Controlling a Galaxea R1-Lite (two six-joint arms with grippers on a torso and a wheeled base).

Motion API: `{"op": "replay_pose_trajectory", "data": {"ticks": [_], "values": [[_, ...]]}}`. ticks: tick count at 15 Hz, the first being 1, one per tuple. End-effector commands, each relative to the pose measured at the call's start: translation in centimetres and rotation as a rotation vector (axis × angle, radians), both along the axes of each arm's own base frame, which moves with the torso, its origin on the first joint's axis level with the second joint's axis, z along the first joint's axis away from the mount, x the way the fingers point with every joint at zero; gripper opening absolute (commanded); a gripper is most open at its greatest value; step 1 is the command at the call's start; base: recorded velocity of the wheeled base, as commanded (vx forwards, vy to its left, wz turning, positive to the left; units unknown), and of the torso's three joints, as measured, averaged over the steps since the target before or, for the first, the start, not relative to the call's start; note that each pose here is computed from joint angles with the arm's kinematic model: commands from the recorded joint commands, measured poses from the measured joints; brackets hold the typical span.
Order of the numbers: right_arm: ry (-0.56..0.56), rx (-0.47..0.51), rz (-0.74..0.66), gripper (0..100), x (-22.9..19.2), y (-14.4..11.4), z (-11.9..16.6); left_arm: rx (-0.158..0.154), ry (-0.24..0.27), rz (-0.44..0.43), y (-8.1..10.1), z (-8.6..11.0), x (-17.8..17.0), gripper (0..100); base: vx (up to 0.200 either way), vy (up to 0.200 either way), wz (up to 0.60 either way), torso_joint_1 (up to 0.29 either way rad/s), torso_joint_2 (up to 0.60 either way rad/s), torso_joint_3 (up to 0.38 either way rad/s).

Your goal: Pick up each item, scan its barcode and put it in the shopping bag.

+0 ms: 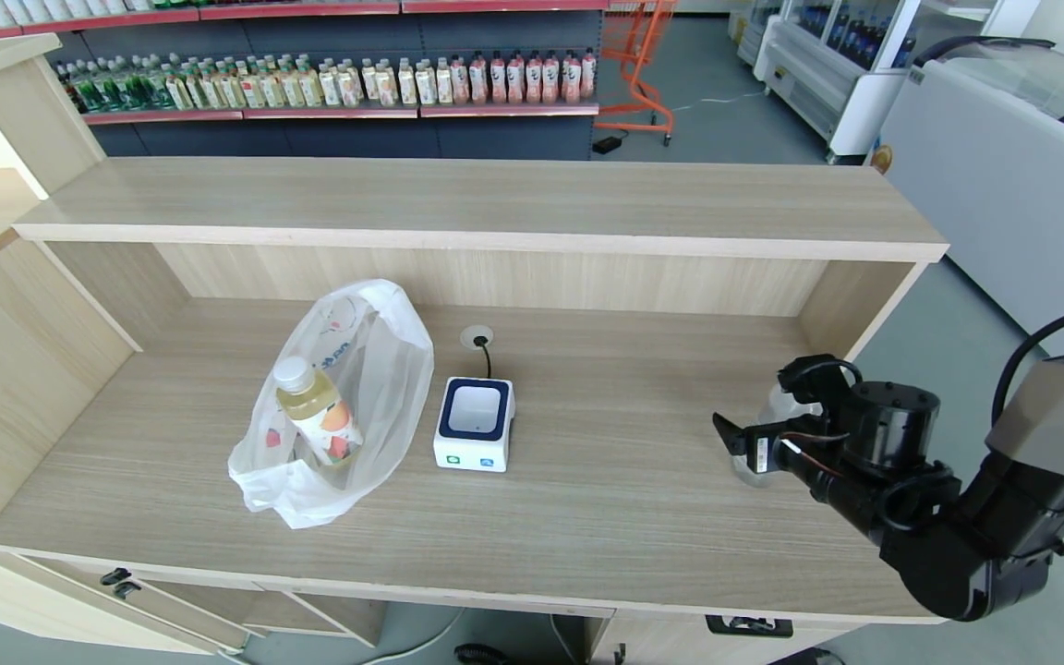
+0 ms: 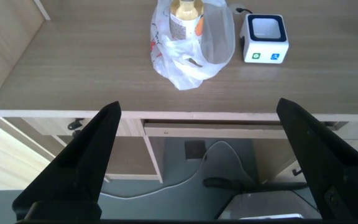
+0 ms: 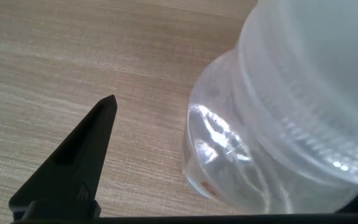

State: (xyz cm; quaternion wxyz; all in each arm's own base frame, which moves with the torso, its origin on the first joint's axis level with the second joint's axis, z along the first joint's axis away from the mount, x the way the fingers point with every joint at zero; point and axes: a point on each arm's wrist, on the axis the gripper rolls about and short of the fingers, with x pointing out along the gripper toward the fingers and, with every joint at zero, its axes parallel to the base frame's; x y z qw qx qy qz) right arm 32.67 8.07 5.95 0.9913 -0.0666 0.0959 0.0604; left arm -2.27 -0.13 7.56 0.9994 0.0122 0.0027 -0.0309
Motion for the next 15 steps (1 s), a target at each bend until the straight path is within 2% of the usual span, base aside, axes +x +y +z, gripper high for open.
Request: {"op": "replay_pose_trajectory", "data": {"ticks": [1,2,11,15], "values": [[0.002,-0.001,0.003,100,0.4,0.2,-0.4,0.000,0.002,0.000,0.0,-0.1,0.0,100,0.000,0.000,0.00,0.000,0.00,0.000],[0.004,-0.001,0.004,0,0.5,0.2,-0.5,0.000,0.000,0.000,0.0,0.0,0.0,100,0.000,0.000,0.00,0.000,0.00,0.000],[-0.042,0.011,0.009,0,0.8,0.4,0.7,0.000,0.000,0.000,0.0,0.0,0.0,100,0.000,0.000,0.00,0.000,0.00,0.000],[-0.096,0.053,0.086,0,0.2,0.4,2.9,0.000,0.000,0.000,0.0,0.0,0.0,100,0.000,0.000,0.00,0.000,0.00,0.000]]}}
